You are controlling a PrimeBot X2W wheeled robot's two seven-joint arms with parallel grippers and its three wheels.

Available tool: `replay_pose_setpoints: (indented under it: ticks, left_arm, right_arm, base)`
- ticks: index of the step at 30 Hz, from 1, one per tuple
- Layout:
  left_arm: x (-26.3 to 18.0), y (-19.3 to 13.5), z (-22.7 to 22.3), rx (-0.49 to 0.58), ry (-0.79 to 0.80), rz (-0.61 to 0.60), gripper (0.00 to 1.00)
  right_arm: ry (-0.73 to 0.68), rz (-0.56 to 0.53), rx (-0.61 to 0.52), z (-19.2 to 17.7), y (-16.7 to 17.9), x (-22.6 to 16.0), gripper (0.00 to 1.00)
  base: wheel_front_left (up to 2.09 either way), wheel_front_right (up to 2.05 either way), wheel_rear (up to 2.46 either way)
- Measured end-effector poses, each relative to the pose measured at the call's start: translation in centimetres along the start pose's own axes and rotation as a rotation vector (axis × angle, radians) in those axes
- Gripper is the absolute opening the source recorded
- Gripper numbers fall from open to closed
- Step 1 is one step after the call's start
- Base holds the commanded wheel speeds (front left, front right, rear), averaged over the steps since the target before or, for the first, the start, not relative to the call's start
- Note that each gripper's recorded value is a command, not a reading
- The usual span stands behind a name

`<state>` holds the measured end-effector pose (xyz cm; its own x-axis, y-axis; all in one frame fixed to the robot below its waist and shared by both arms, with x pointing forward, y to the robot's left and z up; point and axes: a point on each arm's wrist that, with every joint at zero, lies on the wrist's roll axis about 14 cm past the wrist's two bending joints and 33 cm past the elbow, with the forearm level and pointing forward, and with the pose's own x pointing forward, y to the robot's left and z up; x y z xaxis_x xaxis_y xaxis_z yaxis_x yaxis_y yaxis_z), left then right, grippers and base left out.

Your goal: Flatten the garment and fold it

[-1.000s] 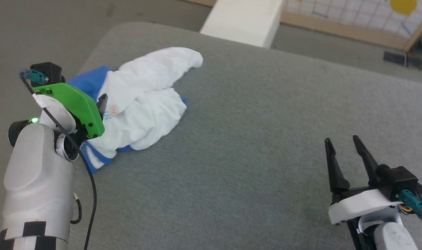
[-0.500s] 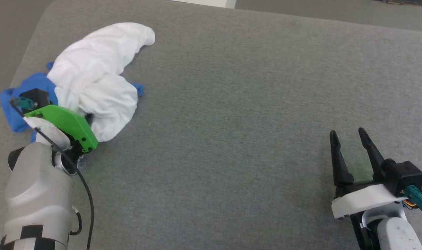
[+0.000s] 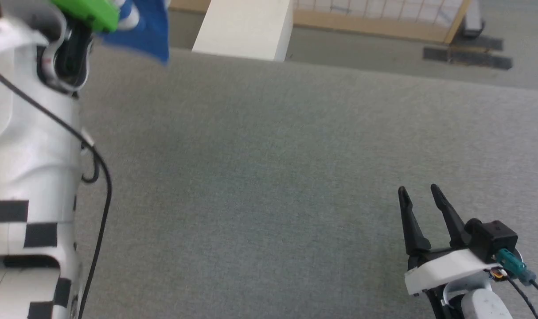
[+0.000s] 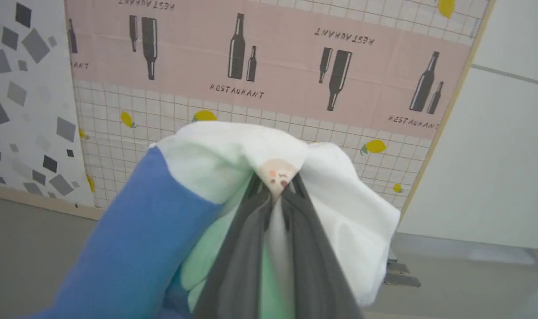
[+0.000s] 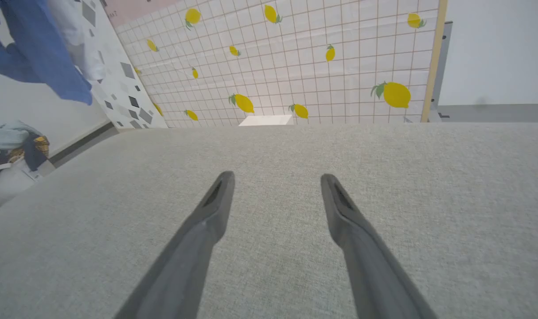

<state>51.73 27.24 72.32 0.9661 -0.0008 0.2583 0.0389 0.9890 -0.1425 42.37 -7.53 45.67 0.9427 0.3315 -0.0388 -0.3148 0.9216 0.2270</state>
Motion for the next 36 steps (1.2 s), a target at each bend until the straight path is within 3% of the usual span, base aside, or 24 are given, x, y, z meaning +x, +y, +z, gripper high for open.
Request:
replay_pose_setpoints:
  ticks: [4, 9, 14, 19, 25, 26, 31, 36]
  left_arm:
    - [0.6, -7.7, 4.5, -0.069, -0.046, -0.211, 0.00]
    - [-0.5, -15.5, 1.3, -0.069, 0.110, -0.417, 0.00]
    - [-4.6, -20.6, -9.2, -0.164, 0.384, -0.524, 0.00]
    - [-13.5, -22.2, -23.1, -0.118, 0.822, -0.563, 0.00]
    - [-20.0, -22.1, -29.6, -0.214, 1.082, -0.519, 0.00]
    - [-19.7, -22.1, -29.6, -0.245, 1.071, -0.501, 1.00]
    - [-14.4, -20.5, -24.8, -0.444, 0.818, -0.377, 1.00]
    - [-9.9, -13.5, -17.1, -0.501, 0.429, -0.186, 1.00]
  right_arm:
    - [-0.029, -0.048, -0.001, 1.2, -1.2, -1.8, 1.00]
    - [-0.061, -0.152, -0.014, 2.3, -4.2, -4.5, 1.00]
    - [-0.097, -0.247, -0.023, 3.5, -6.8, -7.0, 1.00]
    - [-0.118, -0.302, -0.023, 4.1, -8.1, -8.8, 1.00]
    - [-0.127, -0.341, -0.013, 4.3, -9.1, -9.7, 1.00]
    - [-0.125, -0.343, -0.012, 4.2, -9.2, -9.7, 1.00]
    - [-0.129, -0.344, -0.009, 4.3, -9.2, -9.7, 1.00]
    - [-0.131, -0.321, -0.004, 4.3, -8.4, -9.7, 1.00]
  base:
    - [0.00, 0.00, 0.00]
    - [0.00, 0.00, 0.00]
    - [0.00, 0.00, 0.00]
    - [0.00, 0.00, 0.00]
    - [0.00, 0.00, 0.00]
    - [0.00, 0.00, 0.00]
    - [0.00, 0.00, 0.00]
    - [0.00, 0.00, 0.00]
